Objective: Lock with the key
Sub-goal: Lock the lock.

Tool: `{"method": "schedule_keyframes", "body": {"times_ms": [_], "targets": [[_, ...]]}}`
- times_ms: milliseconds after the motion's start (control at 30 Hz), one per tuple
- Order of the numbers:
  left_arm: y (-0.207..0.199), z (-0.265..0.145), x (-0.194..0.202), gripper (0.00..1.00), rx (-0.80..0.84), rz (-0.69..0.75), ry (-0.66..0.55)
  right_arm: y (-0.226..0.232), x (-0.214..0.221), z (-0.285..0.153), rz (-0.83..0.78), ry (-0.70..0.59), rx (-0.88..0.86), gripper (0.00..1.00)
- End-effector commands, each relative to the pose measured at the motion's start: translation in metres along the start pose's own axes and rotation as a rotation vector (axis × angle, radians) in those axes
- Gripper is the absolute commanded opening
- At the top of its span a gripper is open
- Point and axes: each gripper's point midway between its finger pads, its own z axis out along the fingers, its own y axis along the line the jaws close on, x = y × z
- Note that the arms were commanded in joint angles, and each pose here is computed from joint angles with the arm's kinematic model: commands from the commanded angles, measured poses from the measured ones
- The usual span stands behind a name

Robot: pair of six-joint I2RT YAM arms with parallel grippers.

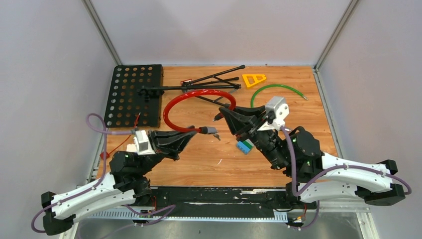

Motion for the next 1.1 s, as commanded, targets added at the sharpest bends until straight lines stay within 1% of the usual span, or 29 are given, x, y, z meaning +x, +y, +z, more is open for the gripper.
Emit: {"method": "schedule_keyframes", "body": {"times_ms": [0,200,300,367,567,767,1067], "targets": [[0.011,-0.003,-0.066,0.00,-0.081,-0.115,-0.266,-0.007,-0.051,-0.003,0.270,-0.191,0.035,0.00],[0.028,-0.005,-0.076,0.00,-0.184,-0.178,-0.291,0.003,-0.043,0.001,0.257,-0.171,0.005,0.00],[0.040,-0.008,-0.078,0.00,-0.260,-0.235,-0.312,0.016,-0.036,0.004,0.223,-0.165,-0.055,0.00],[0.044,-0.011,-0.079,0.00,-0.287,-0.260,-0.319,0.023,-0.031,0.005,0.173,-0.171,-0.089,0.00],[0.044,-0.011,-0.082,0.00,-0.290,-0.302,-0.316,0.039,-0.021,0.008,0.021,-0.227,-0.165,0.00],[0.046,-0.010,-0.083,0.00,-0.311,-0.342,-0.304,0.054,-0.017,0.007,-0.047,-0.304,-0.238,0.00],[0.046,-0.008,-0.085,0.00,-0.320,-0.387,-0.301,0.053,-0.009,0.014,-0.128,-0.308,-0.207,0.00]]}}
